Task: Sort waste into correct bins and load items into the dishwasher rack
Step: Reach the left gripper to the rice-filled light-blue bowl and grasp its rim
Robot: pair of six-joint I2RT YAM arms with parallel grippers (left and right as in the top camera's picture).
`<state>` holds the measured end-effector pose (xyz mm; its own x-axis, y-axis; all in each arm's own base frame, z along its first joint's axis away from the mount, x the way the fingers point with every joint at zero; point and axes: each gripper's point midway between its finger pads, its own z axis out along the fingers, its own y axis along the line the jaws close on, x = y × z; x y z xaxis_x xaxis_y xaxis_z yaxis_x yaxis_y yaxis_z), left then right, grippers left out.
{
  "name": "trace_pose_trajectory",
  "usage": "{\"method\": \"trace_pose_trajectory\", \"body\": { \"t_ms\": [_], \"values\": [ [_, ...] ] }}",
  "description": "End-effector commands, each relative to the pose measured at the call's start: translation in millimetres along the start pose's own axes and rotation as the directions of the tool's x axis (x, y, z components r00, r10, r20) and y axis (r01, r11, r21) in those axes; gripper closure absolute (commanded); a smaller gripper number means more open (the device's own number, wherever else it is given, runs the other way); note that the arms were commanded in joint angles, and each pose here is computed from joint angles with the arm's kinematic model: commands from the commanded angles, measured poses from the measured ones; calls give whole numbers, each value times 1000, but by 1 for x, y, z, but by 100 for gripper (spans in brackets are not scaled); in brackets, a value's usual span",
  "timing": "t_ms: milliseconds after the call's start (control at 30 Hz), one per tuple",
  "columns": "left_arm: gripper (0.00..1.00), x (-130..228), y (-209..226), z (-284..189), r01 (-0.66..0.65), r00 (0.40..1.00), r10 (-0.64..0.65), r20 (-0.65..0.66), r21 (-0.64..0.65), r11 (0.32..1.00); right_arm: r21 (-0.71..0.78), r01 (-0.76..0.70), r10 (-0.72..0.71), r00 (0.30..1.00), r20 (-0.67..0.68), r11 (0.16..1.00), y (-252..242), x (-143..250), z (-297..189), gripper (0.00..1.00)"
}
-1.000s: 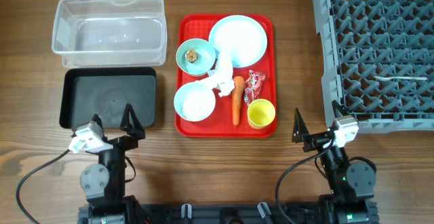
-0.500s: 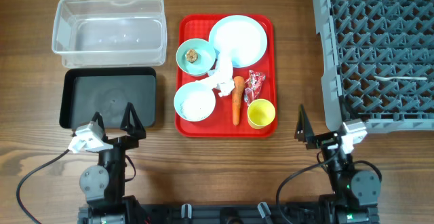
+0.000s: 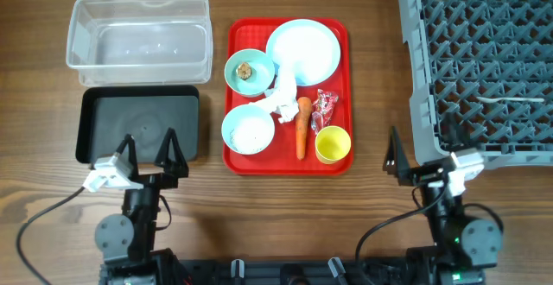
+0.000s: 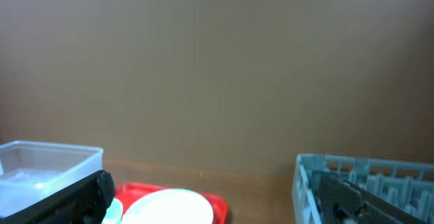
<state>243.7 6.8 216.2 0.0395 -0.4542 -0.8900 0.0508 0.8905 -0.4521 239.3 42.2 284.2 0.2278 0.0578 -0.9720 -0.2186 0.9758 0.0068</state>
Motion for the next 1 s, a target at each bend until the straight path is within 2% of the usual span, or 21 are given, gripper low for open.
{"method": "trace_pose_trajectory", "body": {
  "t_ms": [0, 200, 367, 467, 633, 700, 800, 967],
  "values": [
    [0, -41, -23, 1, -47, 999, 47, 19, 21, 999, 2, 17, -17, 1000, -5, 1000, -2, -34, 20, 0],
    [0, -66, -32, 17, -17, 989, 8, -147, -60, 998, -90, 64, -71, 994, -78, 994, 11, -73, 54, 0],
    [0, -85, -37, 40, 2, 951, -47, -305, -144, 990, -101, 28, -54, 962, -268, 995, 8, -83, 81, 0],
    [0, -86, -45, 56, 20, 906, -84, -415, -158, 987, -113, 18, -59, 928, -369, 993, 8, -83, 91, 0],
    [0, -62, -62, 81, 1, 774, -102, -625, -160, 987, -126, 3, -69, 849, -524, 992, 7, -75, 105, 0],
    [0, -40, -70, 92, -44, 684, -99, -723, -176, 983, -128, -9, -69, 801, -594, 992, 5, -64, 112, 0],
    [0, -8, -84, 103, -84, 578, -79, -812, -155, 984, -143, -30, -68, 771, -633, 989, 7, -48, 120, 0],
    [0, 50, -111, 121, -16, 449, -88, -889, -106, 994, -165, -84, -57, 714, -698, 983, 12, -19, 125, 0]
  ]
}}
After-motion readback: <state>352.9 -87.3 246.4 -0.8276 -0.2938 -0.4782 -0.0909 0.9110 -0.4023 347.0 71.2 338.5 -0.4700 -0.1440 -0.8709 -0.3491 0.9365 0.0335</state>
